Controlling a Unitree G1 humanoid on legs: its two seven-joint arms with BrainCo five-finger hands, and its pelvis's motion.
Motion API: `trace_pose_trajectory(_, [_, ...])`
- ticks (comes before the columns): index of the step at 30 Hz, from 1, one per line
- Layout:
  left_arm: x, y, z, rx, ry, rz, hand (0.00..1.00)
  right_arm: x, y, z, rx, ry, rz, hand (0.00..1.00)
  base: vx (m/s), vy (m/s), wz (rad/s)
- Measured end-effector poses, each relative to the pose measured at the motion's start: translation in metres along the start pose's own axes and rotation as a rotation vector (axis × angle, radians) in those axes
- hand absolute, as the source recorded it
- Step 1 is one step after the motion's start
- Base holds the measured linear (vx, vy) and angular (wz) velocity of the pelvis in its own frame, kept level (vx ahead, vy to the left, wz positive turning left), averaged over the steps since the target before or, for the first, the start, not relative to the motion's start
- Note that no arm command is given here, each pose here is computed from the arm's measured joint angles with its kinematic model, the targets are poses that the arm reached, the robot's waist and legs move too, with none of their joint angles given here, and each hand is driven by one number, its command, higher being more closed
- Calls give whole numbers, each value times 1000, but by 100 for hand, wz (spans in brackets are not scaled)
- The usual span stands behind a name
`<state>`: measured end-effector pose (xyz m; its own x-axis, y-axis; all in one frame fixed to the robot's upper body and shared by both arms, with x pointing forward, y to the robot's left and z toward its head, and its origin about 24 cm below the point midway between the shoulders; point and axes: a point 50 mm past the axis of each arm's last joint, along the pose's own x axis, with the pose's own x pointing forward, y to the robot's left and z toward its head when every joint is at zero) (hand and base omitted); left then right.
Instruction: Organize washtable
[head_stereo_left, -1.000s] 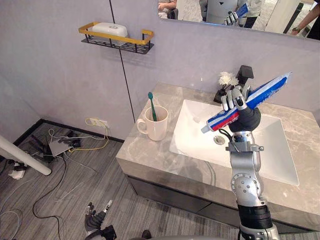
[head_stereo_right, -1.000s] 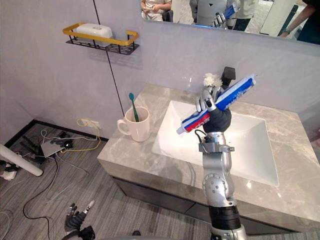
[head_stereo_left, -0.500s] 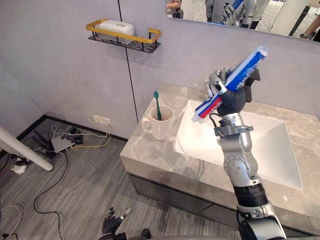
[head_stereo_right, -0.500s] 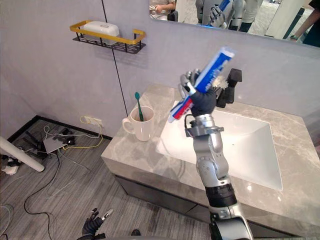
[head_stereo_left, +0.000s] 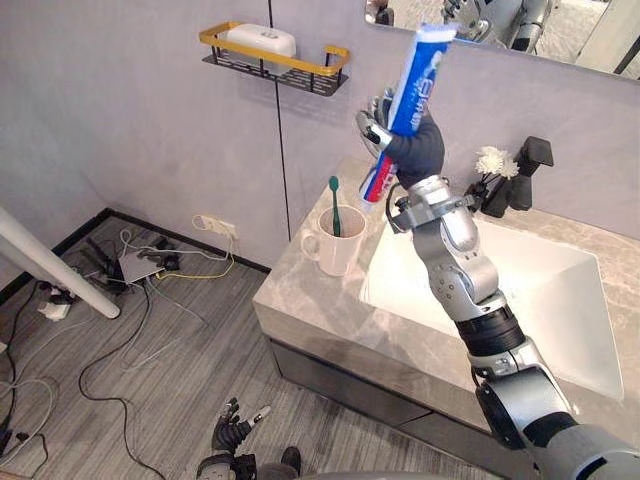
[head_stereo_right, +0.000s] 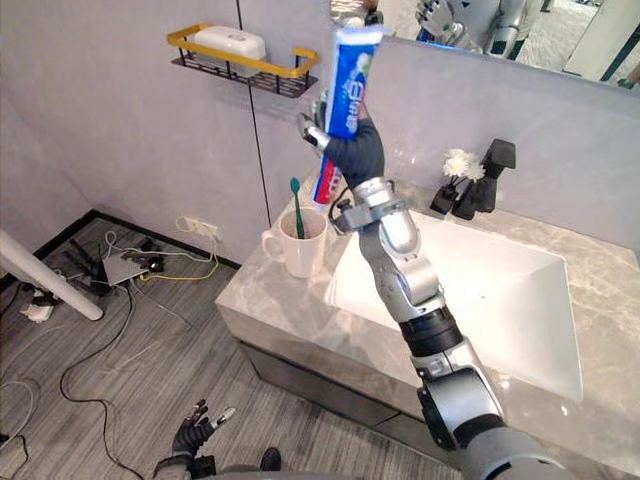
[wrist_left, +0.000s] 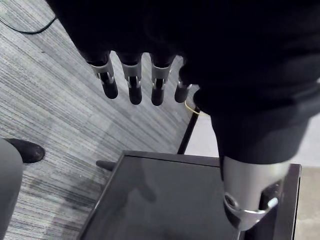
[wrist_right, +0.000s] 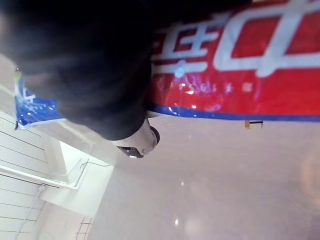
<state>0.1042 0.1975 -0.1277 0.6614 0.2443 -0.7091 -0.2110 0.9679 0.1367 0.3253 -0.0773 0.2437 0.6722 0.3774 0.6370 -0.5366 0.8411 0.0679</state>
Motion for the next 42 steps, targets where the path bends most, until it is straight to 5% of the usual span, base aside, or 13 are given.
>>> trace_pose_trajectory(29, [7,-5,14,48,-44,-32,0,19,3,-16,-130,94,-22,100,-8,-3,1])
trace_pose_trajectory(42, [7,-6,14,50,-42,-22,0,-12,8,-51,-82,216,-42,100,0,0,0])
